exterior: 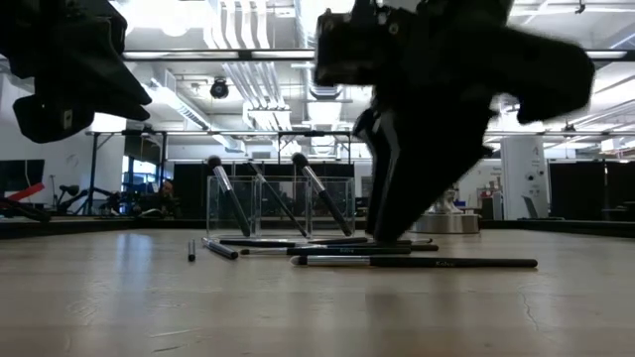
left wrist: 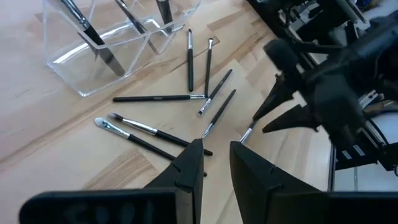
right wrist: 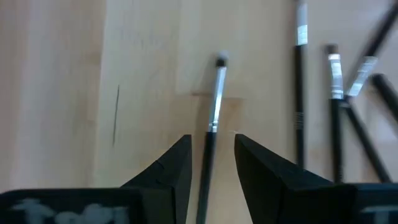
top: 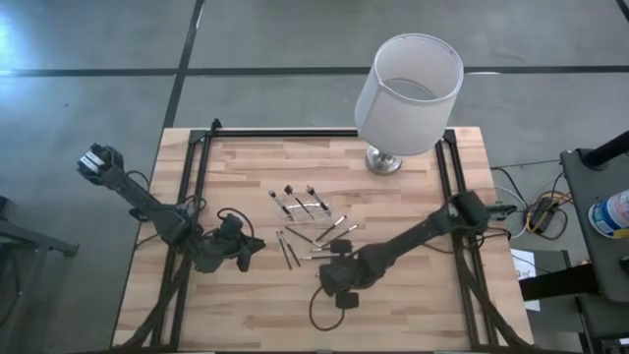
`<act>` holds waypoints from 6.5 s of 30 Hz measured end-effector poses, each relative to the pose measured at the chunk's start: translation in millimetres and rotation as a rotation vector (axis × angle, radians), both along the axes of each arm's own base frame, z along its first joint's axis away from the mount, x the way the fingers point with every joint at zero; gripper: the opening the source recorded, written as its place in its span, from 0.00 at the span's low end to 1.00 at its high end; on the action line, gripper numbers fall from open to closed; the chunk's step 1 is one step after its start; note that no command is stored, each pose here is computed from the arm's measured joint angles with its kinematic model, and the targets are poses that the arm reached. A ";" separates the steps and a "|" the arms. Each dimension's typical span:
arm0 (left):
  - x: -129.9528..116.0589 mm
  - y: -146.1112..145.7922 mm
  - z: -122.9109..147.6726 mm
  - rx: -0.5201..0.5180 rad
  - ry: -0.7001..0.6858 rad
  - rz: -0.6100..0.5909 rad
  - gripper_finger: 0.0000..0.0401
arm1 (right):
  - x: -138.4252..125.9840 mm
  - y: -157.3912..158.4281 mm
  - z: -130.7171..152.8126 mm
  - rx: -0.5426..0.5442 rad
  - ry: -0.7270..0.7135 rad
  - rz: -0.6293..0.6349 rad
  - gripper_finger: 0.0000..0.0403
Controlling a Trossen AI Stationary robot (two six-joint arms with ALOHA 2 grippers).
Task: Put items in baskets/containers
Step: Put the eyeshadow brush into the transparent organizer
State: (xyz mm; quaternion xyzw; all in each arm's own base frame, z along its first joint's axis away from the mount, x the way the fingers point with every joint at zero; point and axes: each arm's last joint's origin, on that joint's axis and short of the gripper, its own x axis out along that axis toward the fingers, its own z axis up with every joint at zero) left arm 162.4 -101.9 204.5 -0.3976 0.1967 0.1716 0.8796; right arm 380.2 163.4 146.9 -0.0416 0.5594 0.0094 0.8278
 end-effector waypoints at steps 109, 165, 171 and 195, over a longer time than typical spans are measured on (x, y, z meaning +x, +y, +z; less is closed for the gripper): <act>2.3 -12.3 -36.2 -0.119 -0.003 -0.002 0.18 | 42.7 -46.9 -1.1 -0.071 -0.048 -0.106 0.26; 2.2 -12.5 -36.2 -0.118 -0.003 -0.004 0.18 | 21.7 -45.8 -23.4 0.019 0.064 -0.163 0.03; 2.3 -12.5 -36.2 -0.118 -0.003 -0.004 0.18 | 22.1 -46.5 -17.2 0.040 0.037 -0.191 0.02; 78.3 14.3 -82.8 0.409 0.083 -0.323 0.18 | 25.3 -44.2 -12.0 0.066 -0.010 -0.185 0.02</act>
